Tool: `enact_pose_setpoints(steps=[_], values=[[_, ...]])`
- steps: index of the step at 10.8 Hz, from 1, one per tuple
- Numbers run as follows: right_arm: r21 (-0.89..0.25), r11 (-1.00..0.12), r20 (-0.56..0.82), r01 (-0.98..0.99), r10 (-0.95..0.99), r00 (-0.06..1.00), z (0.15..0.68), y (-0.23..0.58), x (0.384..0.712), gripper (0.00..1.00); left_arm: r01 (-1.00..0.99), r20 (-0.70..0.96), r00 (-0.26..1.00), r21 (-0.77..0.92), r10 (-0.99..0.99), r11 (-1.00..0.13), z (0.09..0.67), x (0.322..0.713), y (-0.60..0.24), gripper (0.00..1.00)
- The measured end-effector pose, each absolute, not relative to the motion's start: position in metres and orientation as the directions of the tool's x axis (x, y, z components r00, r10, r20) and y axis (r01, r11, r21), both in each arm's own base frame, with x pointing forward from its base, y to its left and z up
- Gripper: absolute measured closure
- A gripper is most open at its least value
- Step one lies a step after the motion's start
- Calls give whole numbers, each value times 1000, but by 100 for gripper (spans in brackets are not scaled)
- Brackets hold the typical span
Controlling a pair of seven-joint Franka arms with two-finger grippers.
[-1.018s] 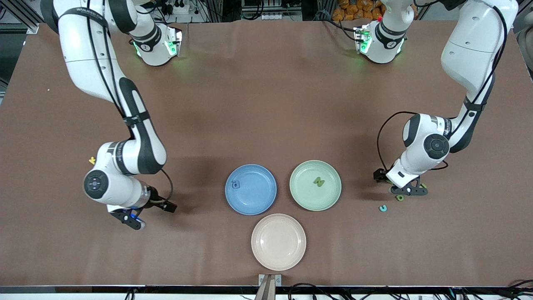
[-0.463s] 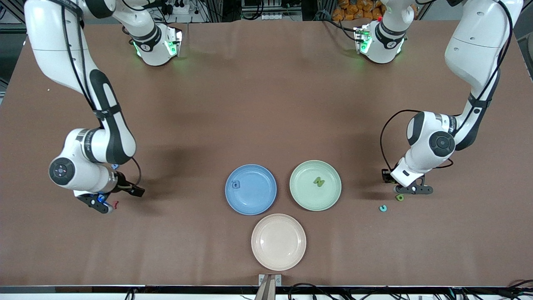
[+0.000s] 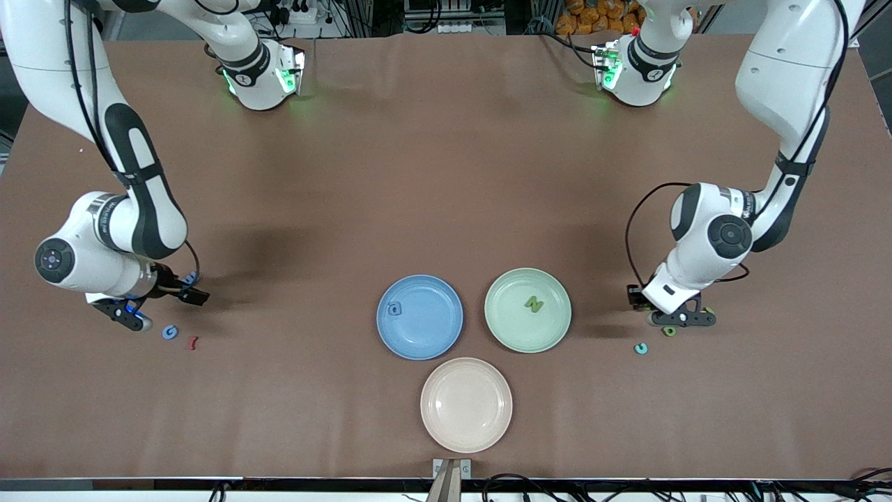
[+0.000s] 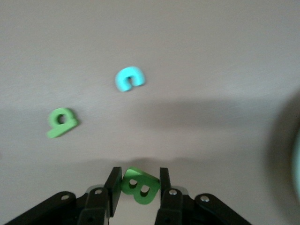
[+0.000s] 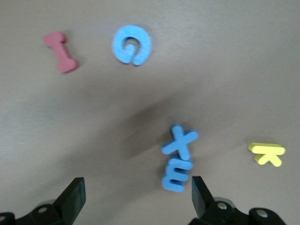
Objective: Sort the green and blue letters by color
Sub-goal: 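Grasp the green B with the left gripper while the right gripper returns, then place the green B on the green plate with the left gripper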
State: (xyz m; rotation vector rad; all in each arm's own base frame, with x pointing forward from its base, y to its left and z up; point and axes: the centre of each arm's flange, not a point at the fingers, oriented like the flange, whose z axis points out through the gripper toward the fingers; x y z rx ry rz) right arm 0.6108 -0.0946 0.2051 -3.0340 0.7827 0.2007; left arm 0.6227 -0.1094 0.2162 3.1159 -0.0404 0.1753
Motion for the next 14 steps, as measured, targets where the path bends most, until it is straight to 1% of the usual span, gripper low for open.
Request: enact_pose_setpoints(steps=[2,4,7,8,9,10,11,12,13,14], values=[[29,-867,-120,-497,-497,860,201,-104,605,0,44,124,991,44,49,-998,242,625,-174,63],[9,-853,-103,-522,-520,848,192,-105,598,0,110,128,985,70,118,-991,252,618,-231,63],[0,-839,-99,-544,-541,835,179,-105,586,0,191,116,972,107,203,-976,243,611,-292,63],[1,-838,-105,-546,-543,833,179,-105,581,0,199,111,971,113,212,-973,236,610,-308,60],[1,-837,-105,-547,-544,832,179,-105,577,0,191,108,973,114,203,-975,230,610,-317,50],[-1,-836,-98,-549,-546,832,178,-105,574,0,189,108,974,113,201,-976,227,611,-319,37],[-3,-835,-86,-551,-548,832,177,-106,571,0,179,108,976,86,188,-980,227,614,-312,20],[-3,-834,-78,-552,-550,832,175,-106,568,0,142,107,983,46,146,-989,230,621,-297,7],[-5,-833,-68,-553,-551,831,174,-107,567,0,97,100,990,15,98,-995,233,630,-272,0],[-9,-832,-53,-555,-554,831,174,-109,568,0,65,95,993,-1,64,-998,237,641,-244,0]])
